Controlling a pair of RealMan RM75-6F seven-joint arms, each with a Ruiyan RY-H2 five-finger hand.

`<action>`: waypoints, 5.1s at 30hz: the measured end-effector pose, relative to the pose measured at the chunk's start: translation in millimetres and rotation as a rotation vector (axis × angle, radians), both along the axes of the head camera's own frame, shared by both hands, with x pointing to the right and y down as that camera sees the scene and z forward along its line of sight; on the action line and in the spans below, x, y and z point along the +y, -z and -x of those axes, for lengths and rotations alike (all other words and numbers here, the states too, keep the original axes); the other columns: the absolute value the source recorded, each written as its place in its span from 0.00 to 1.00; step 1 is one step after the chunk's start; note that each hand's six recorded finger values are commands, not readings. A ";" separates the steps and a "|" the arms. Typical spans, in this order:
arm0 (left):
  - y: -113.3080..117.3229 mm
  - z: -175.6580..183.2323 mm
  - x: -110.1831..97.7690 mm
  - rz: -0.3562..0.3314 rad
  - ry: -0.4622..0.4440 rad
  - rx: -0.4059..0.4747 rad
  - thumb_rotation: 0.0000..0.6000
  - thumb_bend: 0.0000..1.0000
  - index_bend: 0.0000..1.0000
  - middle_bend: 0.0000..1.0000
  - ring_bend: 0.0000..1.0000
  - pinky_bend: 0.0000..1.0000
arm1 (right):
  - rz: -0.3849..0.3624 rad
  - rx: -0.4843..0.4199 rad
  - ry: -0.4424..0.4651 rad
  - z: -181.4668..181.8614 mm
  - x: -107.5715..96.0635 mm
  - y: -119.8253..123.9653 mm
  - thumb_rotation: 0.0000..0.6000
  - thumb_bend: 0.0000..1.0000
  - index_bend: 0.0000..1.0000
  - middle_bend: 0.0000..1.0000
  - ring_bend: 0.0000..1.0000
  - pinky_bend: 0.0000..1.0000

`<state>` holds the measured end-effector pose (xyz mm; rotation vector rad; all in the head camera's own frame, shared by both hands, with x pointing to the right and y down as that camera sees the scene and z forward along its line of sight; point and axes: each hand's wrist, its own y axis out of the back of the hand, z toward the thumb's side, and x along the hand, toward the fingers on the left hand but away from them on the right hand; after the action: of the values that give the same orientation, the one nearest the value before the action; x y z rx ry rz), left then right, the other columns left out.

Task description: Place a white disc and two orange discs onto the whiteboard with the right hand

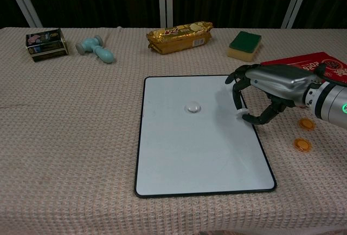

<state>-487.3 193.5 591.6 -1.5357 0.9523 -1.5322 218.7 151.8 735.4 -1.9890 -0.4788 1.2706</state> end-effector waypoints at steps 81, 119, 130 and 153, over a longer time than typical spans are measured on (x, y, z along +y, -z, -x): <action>0.8 4.4 1.3 0.000 0.012 0.000 1.00 0.13 0.11 0.04 0.00 0.10 | -0.138 -0.018 0.078 14.7 0.6 -15.9 1.00 0.37 0.53 0.05 0.00 0.00; 3.0 6.7 0.3 -0.005 0.013 0.001 1.00 0.13 0.11 0.04 0.00 0.10 | -0.130 -0.049 0.097 50.4 -6.3 -26.8 1.00 0.37 0.49 0.06 0.00 0.00; 2.7 6.7 0.8 -0.003 0.013 -0.001 1.00 0.13 0.11 0.04 0.00 0.10 | -0.123 -0.040 0.101 48.1 -6.4 -27.0 1.00 0.35 0.35 0.05 0.00 0.00; 1.8 9.4 2.0 0.000 0.021 -0.002 1.00 0.13 0.11 0.04 0.00 0.10 | -0.136 -0.050 0.101 53.2 -8.9 -27.3 1.00 0.34 0.19 0.03 0.00 0.00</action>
<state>-496.7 195.5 589.8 -1.5289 0.9702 -1.5483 165.5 142.9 762.7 -1.9100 -0.4700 1.0998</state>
